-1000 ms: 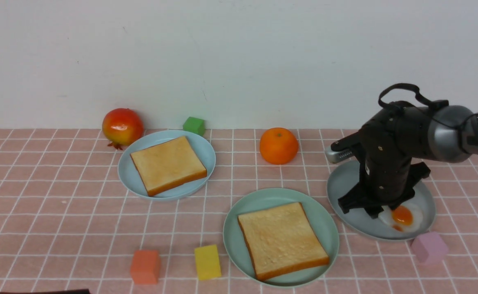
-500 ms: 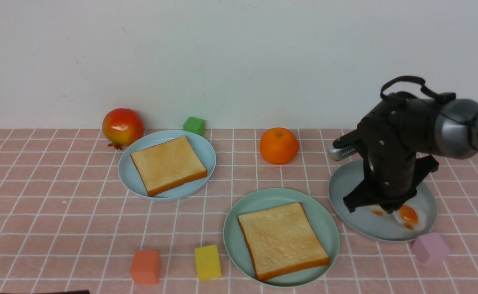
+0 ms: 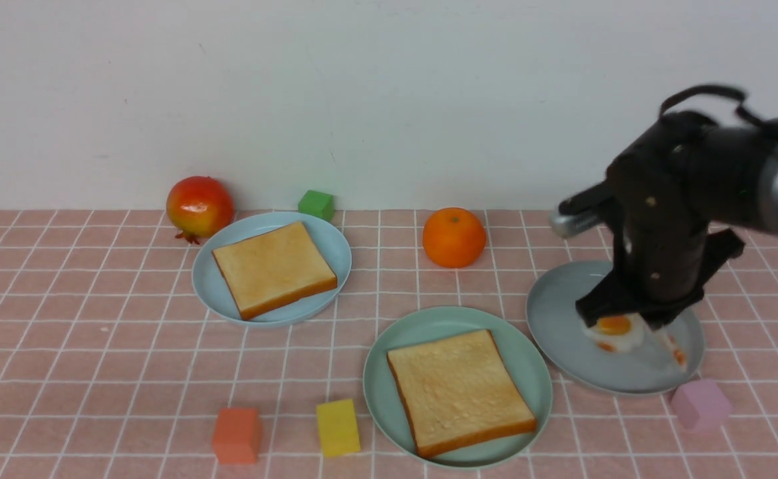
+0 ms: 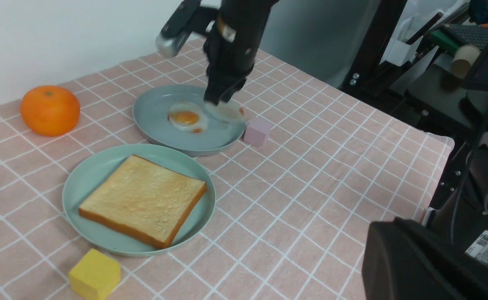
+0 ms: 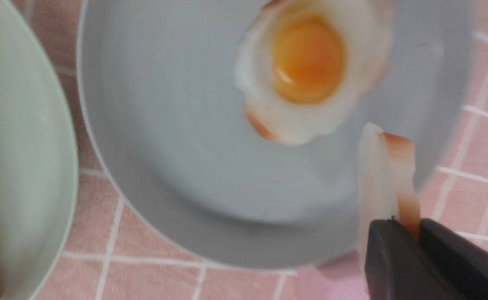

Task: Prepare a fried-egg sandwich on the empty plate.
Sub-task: Use the right arm to place the fried egg on the slice of bread in the middle

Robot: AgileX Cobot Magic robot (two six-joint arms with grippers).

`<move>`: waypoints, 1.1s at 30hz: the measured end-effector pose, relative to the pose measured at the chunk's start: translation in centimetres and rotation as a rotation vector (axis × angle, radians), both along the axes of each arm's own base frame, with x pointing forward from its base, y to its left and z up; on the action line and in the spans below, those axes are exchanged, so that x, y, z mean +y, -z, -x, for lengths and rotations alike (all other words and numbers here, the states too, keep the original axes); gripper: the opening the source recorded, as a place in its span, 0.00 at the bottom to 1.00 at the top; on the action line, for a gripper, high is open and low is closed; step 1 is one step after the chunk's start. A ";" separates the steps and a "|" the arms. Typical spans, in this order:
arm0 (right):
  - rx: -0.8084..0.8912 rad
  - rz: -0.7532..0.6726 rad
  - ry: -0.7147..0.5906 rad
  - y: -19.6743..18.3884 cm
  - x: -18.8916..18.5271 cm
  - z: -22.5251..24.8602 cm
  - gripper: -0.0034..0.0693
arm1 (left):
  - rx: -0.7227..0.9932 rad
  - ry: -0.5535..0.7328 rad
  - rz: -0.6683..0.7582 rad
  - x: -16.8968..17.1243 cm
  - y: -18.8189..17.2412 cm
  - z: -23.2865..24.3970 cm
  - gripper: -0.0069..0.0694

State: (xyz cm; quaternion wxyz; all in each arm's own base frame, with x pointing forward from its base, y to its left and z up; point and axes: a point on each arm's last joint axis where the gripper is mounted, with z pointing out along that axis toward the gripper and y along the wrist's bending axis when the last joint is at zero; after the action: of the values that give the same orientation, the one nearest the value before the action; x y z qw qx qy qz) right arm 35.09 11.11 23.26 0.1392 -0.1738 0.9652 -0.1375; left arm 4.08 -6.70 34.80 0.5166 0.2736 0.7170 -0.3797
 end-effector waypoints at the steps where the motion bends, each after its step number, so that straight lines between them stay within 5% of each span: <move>1: -0.001 0.001 -0.001 0.0 0.0 0.0 0.13 | -0.001 -0.001 0.000 0.0 0.0 0.0 0.11; 10: -0.137 -0.070 -0.153 -6.9 5.1 5.9 0.13 | -0.004 -0.004 -0.005 0.0 0.0 0.0 0.11; 12: -0.152 -0.100 -0.265 -7.4 8.6 8.5 0.13 | 0.005 -0.006 -0.001 0.0 0.0 0.0 0.11; 19: -0.158 -0.092 -0.478 -5.0 15.5 12.5 0.13 | 0.082 -0.020 0.002 0.1 0.4 0.0 0.11; 33: -0.186 0.115 -0.535 -0.5 17.2 10.7 0.13 | 0.113 -0.033 -0.005 0.2 0.6 0.0 0.11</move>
State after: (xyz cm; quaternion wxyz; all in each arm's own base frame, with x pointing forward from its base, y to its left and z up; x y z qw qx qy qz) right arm 24.43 28.26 23.80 0.2483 -0.4165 0.8587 -0.1658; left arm 4.11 -6.53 34.21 0.4809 0.2411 0.7505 -0.3839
